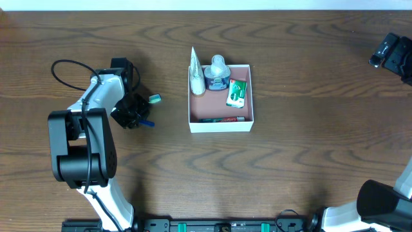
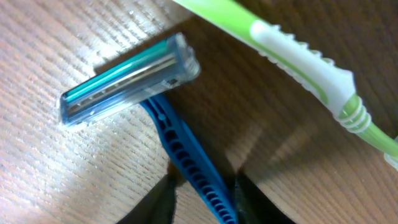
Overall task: Pack container
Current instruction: 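Grasp the blue razor handle with the left gripper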
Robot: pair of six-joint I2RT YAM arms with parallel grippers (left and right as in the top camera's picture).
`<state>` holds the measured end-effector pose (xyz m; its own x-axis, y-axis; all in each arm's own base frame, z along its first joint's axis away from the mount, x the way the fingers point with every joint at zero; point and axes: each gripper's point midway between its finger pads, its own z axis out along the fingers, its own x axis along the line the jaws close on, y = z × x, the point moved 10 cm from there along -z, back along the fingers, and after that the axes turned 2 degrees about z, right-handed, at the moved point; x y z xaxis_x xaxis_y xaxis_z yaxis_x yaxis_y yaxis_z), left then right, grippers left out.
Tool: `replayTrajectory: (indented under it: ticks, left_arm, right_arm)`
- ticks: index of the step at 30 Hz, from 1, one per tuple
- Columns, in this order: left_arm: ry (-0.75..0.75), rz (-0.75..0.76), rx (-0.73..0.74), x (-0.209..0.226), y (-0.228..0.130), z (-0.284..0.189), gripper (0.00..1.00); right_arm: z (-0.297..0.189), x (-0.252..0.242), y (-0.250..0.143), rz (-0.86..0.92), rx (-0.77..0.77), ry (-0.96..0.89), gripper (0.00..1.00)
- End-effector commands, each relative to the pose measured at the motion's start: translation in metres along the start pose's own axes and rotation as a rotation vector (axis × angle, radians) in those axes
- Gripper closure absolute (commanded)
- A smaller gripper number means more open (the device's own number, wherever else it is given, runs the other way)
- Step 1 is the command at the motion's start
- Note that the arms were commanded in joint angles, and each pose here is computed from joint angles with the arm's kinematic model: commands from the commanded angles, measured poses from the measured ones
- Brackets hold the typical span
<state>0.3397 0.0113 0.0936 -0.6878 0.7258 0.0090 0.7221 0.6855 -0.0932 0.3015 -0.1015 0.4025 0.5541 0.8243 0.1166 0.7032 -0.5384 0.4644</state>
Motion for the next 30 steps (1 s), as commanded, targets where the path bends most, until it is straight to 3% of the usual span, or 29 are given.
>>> replayTrajectory:
  ticks: [1, 9, 20, 25, 30]
  left_arm:
    - [0.105, -0.005, 0.046, 0.011, -0.003, 0.028, 0.75]
    - [0.110, 0.048, 0.058, 0.012, -0.004, 0.028, 0.94]
    - [0.108, 0.189, 0.069, 0.014, -0.008, 0.017, 0.94]
    - [0.055, 0.288, -0.005, 0.014, -0.010, -0.021, 0.94]
    - [-0.042, 0.423, -0.173, 0.013, -0.027, -0.083, 0.94]
  right_arm:
    - [-0.004, -0.002, 0.001, 0.019, -0.015, -0.007, 0.01]
    - [-0.004, -0.001, 0.001, 0.019, -0.016, -0.007, 0.01]
    - [-0.004, -0.001, 0.001, 0.018, -0.015, -0.007, 0.01]
    - [-0.004, -0.001, 0.001, 0.018, -0.015, -0.007, 0.01]
    - [-0.004, -0.001, 0.001, 0.018, -0.015, -0.007, 0.01]
